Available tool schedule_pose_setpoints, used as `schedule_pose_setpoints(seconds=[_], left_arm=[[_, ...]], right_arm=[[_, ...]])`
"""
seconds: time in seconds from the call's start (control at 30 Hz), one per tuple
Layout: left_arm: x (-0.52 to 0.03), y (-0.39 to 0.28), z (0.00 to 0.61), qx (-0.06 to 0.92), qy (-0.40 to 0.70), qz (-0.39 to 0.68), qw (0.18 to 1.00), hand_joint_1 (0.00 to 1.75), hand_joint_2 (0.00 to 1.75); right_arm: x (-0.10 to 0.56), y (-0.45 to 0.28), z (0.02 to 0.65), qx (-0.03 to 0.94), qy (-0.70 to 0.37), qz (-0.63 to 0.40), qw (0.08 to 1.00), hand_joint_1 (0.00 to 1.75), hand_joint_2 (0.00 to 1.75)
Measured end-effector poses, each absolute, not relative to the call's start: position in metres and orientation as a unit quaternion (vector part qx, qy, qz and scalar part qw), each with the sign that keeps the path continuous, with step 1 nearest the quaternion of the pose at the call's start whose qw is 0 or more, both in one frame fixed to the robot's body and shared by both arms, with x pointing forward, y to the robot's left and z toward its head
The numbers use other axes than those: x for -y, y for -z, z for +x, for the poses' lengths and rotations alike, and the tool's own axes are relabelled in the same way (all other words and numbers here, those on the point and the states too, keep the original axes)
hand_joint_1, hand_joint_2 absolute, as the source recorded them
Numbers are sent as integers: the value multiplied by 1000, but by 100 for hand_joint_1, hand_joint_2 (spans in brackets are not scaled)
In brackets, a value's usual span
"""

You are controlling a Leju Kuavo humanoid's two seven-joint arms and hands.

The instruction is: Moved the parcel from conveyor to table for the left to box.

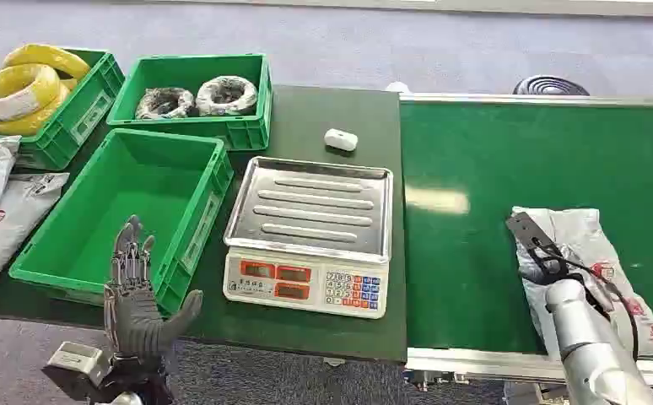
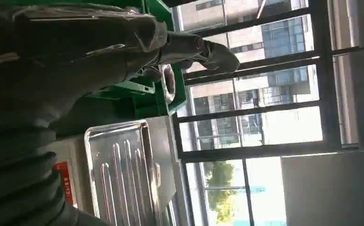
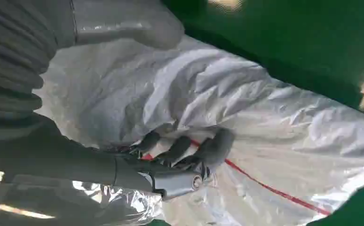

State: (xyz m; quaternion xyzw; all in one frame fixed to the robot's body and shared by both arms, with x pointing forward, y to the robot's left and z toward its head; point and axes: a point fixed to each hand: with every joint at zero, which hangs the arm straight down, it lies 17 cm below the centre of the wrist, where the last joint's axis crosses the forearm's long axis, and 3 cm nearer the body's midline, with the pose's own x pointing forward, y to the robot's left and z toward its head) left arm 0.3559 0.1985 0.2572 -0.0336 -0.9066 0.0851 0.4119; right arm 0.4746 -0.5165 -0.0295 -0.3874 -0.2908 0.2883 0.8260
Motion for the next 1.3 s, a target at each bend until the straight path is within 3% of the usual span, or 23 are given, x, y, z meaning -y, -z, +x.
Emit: schedule_pose_setpoints(seconds=[0.27,0.47,0.67,0.87,1.07,1.3], left_arm=[[-197,-256,361,906,-82,-33,415,0,175],[-199,-255,363,905,-84,-28,416,0,175],[-208,-257,358,905,-92,-15,415,0,175],[-215,-261,352,909,-98,4,404,0,175],[-218,-264,351,913,-100,11,396,0,175],[-217,-279,358,922,-90,6,376,0,175]], right_arm=[[525,32,465,201,-334,-399,830,175,175],[526,30,467,195,-342,-418,819,175,175],[514,-13,511,316,-304,-472,765,175,175],[456,-94,566,500,-272,-485,665,175,175],[391,-167,587,636,-231,-441,590,175,175],[268,-236,590,760,-234,-304,525,175,175]])
